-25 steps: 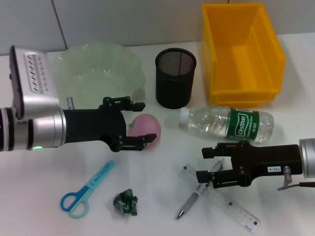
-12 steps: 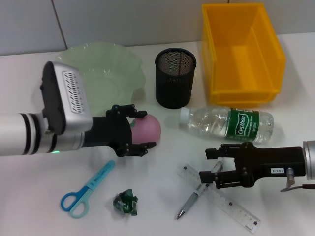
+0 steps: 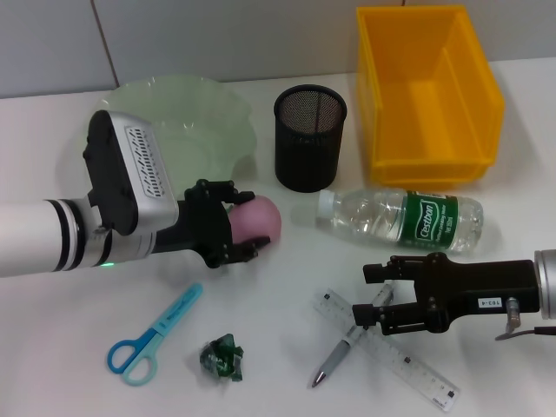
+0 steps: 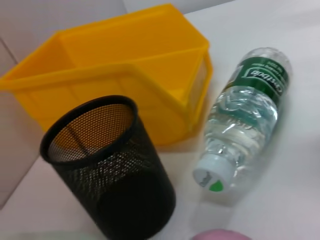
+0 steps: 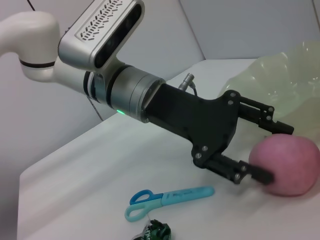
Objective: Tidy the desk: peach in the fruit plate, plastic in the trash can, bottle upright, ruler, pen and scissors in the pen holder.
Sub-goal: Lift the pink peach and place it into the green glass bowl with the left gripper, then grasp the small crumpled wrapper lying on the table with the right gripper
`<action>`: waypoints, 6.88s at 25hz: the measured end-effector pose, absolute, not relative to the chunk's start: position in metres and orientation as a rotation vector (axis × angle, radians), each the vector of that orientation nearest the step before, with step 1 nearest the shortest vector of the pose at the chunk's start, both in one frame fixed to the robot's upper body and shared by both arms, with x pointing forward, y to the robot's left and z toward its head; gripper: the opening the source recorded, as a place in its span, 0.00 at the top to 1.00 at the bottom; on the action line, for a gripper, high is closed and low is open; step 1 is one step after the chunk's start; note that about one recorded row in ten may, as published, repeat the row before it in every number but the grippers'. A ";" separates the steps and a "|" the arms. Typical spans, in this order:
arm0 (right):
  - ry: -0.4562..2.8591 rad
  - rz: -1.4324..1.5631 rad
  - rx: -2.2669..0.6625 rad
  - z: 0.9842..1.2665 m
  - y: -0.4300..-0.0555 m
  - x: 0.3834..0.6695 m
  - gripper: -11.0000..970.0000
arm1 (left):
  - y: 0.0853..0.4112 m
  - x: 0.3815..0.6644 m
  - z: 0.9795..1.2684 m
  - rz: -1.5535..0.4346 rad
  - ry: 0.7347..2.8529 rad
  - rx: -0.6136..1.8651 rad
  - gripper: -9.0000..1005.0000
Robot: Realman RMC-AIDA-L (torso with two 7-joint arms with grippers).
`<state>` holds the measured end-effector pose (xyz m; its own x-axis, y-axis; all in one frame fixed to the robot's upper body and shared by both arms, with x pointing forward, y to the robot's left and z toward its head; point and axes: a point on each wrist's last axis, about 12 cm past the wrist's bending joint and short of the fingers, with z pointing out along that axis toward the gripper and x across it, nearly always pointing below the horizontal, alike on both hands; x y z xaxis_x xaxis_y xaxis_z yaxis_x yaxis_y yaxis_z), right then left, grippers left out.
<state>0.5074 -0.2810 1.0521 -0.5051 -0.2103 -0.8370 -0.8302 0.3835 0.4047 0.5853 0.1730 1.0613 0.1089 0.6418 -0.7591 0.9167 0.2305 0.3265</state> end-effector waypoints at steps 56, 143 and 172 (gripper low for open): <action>1.930 1.115 -0.910 1.055 -0.282 0.510 0.19 | 0.220 0.625 1.084 -0.404 1.779 0.584 0.38; 2.057 1.114 -1.554 1.119 -0.136 0.573 0.21 | 0.320 0.502 1.079 -0.974 1.787 0.962 0.18; 1.886 0.937 -1.670 1.076 -0.100 0.559 0.21 | 0.335 0.490 1.077 -0.998 1.833 0.940 0.19</action>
